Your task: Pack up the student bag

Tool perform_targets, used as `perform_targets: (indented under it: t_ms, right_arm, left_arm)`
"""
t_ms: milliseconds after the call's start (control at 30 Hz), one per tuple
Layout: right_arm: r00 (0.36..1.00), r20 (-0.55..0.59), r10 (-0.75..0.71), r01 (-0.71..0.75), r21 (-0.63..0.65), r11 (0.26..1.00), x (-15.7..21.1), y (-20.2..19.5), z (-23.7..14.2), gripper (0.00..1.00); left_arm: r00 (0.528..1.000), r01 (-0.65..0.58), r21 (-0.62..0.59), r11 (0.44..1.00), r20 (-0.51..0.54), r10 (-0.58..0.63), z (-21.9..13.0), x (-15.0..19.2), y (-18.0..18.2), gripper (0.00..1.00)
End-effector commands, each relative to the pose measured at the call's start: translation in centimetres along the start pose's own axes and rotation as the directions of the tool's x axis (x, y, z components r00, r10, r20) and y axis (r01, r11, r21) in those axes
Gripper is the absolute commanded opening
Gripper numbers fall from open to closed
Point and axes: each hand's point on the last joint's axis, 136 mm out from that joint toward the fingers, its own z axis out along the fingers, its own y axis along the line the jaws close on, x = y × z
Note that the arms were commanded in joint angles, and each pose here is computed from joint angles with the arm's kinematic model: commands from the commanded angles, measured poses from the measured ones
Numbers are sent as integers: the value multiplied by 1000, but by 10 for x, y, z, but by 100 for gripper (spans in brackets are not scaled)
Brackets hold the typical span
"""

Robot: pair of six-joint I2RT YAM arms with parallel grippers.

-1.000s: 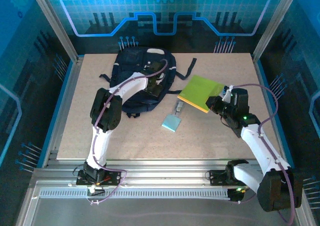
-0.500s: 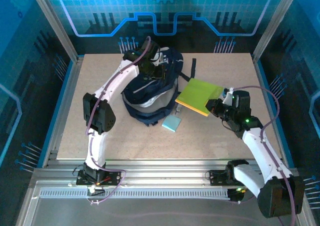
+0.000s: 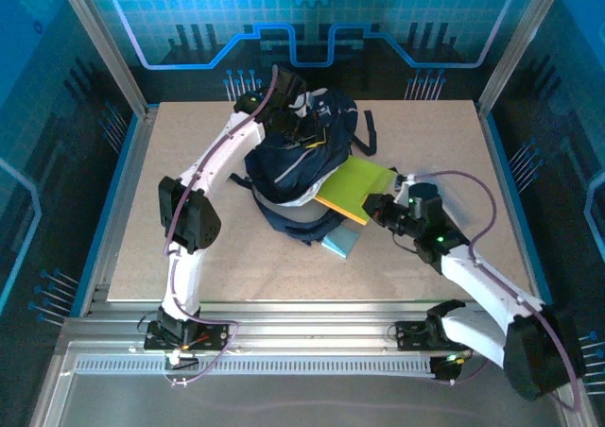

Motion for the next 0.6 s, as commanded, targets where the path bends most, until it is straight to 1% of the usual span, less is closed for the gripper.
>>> perform_targets:
  t_ms: [0,67,100,167,200,267,433,533,567]
  right_arm:
    - [978,197,-75,99,-114,989,-27,43,13,0]
    - [965,250,-85,109,-83,991,-29,45,28,0]
    - [960,267,-89,120,-103,987,-31,53,37,0]
    - [957,271,-100,142,-141,980,-31,66,58,0]
    - [962,259,-86,127,-148,981,-31,69,71,0]
    - [966,250,-62,104,-158,982,-32,69,94,0]
    - [949,314,38,25,-195,981,-43,60,141,0]
    - [938,342,54,1,-158,988,-41,52,166,0]
    - [932,357,67,-7,-168,986,-45,59,175,0]
  left_arm:
    - [998,-42,141,989,46,35,-19,-11,-42,0]
    - [999,-34,144,989,47,27,-18,-12,-41,0]
    - [999,-27,151,988,48,20,-18,-13,-42,0]
    - [999,-19,160,987,52,11,-19,-16,-44,0]
    - [998,-19,163,986,57,10,-22,-16,-46,0]
    - [998,-17,163,986,66,6,-26,-19,-46,0]
    - [996,6,164,986,82,-20,-31,-21,-40,0]
    - [995,32,183,983,86,-49,-31,-21,-37,0]
    - [995,37,187,982,88,-55,-30,-22,-36,0]
